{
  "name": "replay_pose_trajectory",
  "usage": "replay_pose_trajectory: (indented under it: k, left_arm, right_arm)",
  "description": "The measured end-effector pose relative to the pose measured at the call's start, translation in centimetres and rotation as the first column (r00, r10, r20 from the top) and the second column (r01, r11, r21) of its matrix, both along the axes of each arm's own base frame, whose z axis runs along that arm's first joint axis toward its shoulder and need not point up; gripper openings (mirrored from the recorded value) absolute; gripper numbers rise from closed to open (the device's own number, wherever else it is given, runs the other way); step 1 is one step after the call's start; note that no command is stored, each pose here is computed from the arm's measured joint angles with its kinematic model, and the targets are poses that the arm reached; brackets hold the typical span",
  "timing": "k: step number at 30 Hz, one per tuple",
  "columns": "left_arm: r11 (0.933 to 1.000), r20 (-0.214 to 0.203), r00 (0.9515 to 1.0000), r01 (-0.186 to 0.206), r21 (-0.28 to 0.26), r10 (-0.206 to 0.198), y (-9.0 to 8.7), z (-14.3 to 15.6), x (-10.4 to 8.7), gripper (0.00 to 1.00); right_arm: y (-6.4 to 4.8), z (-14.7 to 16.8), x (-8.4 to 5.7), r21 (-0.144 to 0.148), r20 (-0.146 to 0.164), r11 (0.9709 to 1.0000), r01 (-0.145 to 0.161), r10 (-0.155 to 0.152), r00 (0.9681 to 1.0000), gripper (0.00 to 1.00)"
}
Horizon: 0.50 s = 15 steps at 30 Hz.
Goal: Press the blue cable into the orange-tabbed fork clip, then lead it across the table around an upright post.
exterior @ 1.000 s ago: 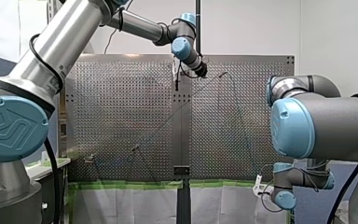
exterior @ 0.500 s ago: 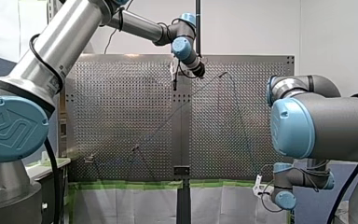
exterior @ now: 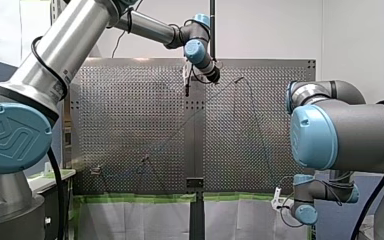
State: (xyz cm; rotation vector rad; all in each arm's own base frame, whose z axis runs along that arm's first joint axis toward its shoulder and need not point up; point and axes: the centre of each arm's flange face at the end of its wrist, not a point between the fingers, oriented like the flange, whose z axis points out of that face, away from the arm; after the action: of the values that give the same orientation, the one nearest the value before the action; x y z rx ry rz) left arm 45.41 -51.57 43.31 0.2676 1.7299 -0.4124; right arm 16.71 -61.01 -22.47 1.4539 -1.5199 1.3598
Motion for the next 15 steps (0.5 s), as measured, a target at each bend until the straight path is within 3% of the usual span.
replay_pose_trajectory:
  k: [9,15]
  left_arm:
    - [0.9995,-0.030,0.9995,0.010,0.032,-0.009,0.2,-0.5,-1.2,1.00]
    - [0.9995,-0.006,0.9996,-0.028,-0.016,0.028,1.4,0.7,-2.3,1.00]
  right_arm:
    - [0.0,0.0,-0.2,0.003,0.000,1.0000,0.003,-0.003,1.0000,0.00]
    - [0.0,0.0,-0.2,0.003,0.001,1.0000,0.000,0.000,1.0000,0.00]
